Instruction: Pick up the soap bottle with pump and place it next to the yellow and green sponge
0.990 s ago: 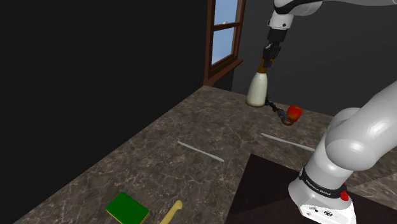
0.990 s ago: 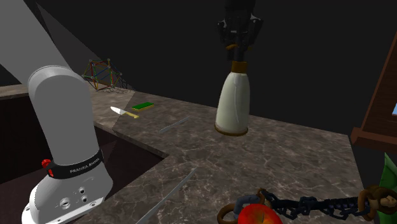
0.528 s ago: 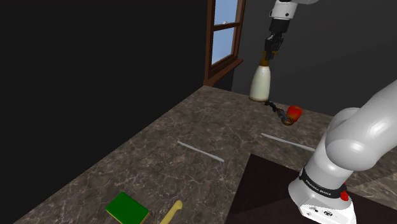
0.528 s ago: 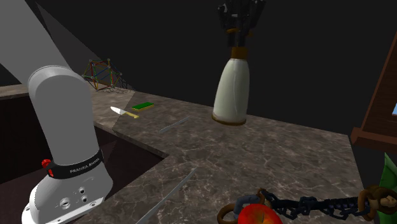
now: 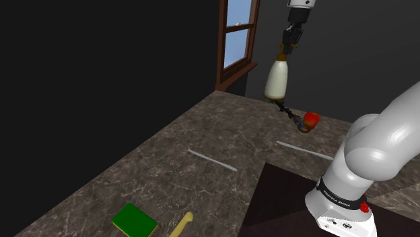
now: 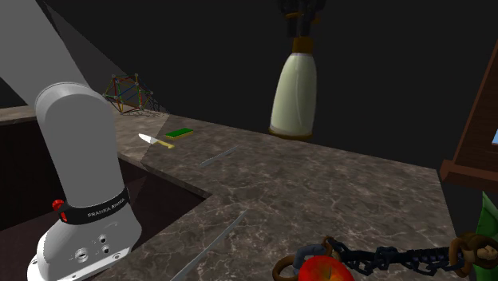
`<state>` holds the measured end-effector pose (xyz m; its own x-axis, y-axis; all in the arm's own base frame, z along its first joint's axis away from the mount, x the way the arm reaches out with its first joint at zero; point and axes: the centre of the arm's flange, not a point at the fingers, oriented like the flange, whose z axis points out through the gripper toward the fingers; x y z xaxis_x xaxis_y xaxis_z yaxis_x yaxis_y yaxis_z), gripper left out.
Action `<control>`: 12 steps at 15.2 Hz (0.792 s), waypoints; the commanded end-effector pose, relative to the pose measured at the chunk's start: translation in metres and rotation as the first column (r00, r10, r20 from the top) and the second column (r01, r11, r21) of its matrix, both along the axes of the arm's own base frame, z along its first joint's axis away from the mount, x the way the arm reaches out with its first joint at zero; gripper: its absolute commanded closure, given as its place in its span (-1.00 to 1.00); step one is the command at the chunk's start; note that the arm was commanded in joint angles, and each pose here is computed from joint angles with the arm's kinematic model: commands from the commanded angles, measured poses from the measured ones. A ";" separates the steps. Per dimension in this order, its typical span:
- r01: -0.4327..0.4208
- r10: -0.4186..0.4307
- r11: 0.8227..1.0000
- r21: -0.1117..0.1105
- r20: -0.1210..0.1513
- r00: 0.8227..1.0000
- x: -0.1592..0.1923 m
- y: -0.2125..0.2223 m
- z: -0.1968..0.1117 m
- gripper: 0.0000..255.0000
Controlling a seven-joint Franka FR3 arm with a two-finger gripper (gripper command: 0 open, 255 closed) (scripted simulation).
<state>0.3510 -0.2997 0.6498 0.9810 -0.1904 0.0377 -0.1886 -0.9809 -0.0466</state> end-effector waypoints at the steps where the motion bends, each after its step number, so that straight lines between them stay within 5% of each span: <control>1: 0.000 0.000 1.000 0.000 0.000 1.000 0.000 0.000 0.010 1.00; 12: 0.000 0.000 1.000 0.000 0.000 1.000 0.000 0.000 0.068 1.00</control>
